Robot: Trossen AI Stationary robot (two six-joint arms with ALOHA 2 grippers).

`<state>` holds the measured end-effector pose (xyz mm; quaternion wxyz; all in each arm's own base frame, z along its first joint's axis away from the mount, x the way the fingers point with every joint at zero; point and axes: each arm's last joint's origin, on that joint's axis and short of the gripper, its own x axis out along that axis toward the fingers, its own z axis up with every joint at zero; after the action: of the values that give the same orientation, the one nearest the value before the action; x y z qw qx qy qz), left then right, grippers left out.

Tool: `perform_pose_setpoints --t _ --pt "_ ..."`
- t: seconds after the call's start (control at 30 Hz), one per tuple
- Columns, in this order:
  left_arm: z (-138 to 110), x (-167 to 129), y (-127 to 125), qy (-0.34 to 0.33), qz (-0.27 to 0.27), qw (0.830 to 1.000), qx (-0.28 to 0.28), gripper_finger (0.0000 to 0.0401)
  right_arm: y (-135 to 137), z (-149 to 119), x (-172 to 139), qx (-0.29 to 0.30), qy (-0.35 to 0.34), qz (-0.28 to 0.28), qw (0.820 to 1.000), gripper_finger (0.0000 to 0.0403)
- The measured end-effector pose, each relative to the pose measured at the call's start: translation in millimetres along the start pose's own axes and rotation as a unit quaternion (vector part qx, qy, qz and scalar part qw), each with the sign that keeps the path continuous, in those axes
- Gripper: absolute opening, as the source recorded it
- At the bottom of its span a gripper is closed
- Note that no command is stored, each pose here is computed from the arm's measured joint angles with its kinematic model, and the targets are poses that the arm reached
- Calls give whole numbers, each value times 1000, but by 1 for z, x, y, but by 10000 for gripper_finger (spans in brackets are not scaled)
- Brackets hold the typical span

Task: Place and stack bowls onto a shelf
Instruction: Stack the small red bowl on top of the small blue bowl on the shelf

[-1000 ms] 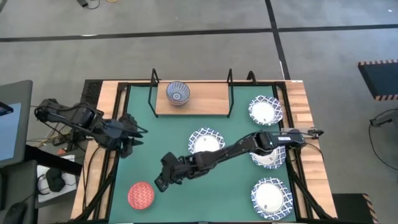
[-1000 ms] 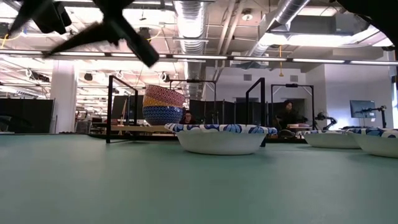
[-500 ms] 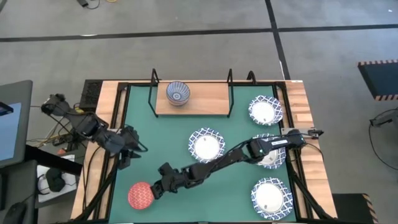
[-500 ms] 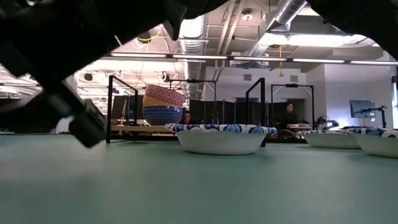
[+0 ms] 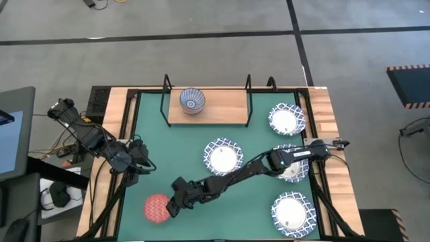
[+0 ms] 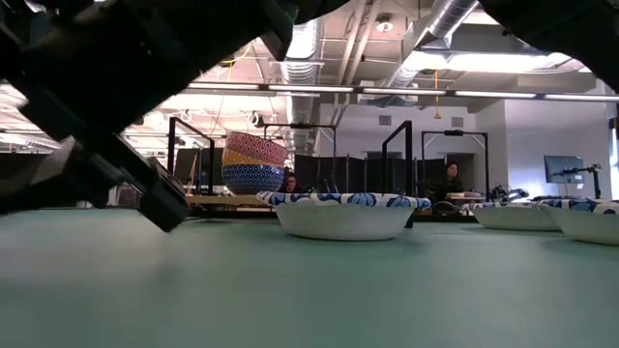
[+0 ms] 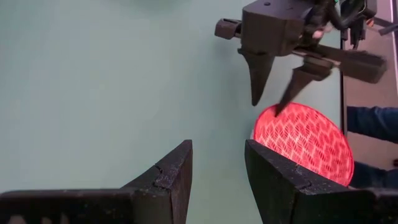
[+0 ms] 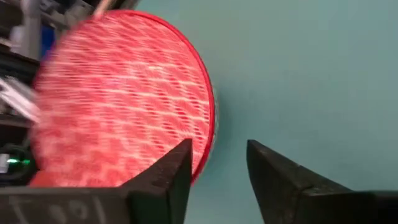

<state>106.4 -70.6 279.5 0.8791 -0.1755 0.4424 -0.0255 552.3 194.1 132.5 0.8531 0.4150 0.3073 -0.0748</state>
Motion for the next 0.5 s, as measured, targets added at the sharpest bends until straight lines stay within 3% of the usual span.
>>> perform_pose_setpoints --t 0.33,0.5 --pt "0 0 0 0 0 1000 -1 130 -3 3 1 17 16 3 1000 74" --pt "0 0 0 -2 3 1000 -2 130 -3 6 1 33 16 10 999 55"
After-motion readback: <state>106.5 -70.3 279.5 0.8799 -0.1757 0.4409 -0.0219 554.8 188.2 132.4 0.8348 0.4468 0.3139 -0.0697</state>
